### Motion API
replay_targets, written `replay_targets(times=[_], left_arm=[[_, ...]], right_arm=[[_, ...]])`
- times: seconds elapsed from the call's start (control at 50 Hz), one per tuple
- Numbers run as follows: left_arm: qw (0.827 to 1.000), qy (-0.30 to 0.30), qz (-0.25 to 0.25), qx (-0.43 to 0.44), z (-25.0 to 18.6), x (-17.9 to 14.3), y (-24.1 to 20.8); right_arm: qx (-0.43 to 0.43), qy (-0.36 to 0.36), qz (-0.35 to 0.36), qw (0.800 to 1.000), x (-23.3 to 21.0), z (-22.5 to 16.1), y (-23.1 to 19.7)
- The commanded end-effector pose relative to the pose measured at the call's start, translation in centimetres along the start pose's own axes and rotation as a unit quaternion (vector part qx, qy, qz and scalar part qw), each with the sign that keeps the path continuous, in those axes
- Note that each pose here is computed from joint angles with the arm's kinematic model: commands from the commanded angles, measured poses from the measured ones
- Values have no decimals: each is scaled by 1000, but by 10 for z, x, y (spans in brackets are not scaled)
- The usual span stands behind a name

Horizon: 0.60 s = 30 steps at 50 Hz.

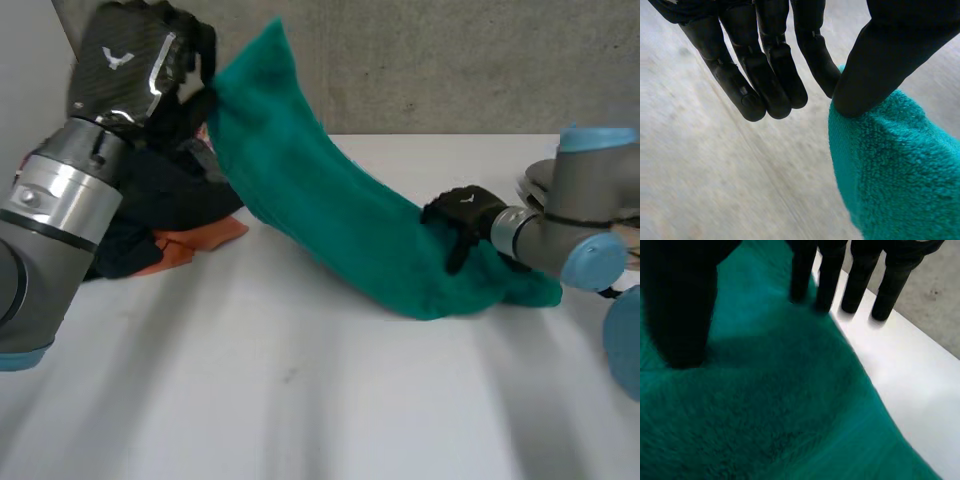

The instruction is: Fold the laundry.

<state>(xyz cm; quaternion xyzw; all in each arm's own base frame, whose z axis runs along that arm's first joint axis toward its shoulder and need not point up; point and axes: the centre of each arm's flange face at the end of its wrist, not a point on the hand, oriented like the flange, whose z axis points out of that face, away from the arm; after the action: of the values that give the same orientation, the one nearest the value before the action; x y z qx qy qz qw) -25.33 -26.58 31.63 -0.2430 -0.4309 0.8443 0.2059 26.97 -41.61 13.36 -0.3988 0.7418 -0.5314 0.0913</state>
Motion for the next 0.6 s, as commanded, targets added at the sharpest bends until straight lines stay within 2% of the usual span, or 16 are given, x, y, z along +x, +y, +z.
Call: replay_targets(times=[0.02,0.12,0.14,0.2,0.22,0.28,0.36,0.46,0.54,0.6], left_arm=[[998,-28,-5,49,3,-22,0],[999,-48,-14,-6,6,-33,26],[998,-58,-8,-15,12,-40,33],[997,-78,6,-26,23,-50,42],[995,-95,16,-37,29,-56,47],[991,-121,29,-55,38,-63,53],[984,-143,31,-98,42,-67,66],[976,-117,10,-186,26,-46,93],[963,-82,-10,-256,2,-22,113],[954,-53,-27,-294,-14,2,125]], right_arm=[[56,109,-1,992,24,13,-17],[170,178,15,969,55,-11,-82],[209,196,18,958,65,-24,-105],[262,219,20,940,76,-46,-138],[292,233,20,927,83,-62,-158],[317,239,24,918,86,-84,-178],[280,211,37,936,71,-106,-177],[165,132,65,975,30,-124,-133],[87,67,73,991,-8,-135,-93],[80,37,48,995,-26,-142,-81]])
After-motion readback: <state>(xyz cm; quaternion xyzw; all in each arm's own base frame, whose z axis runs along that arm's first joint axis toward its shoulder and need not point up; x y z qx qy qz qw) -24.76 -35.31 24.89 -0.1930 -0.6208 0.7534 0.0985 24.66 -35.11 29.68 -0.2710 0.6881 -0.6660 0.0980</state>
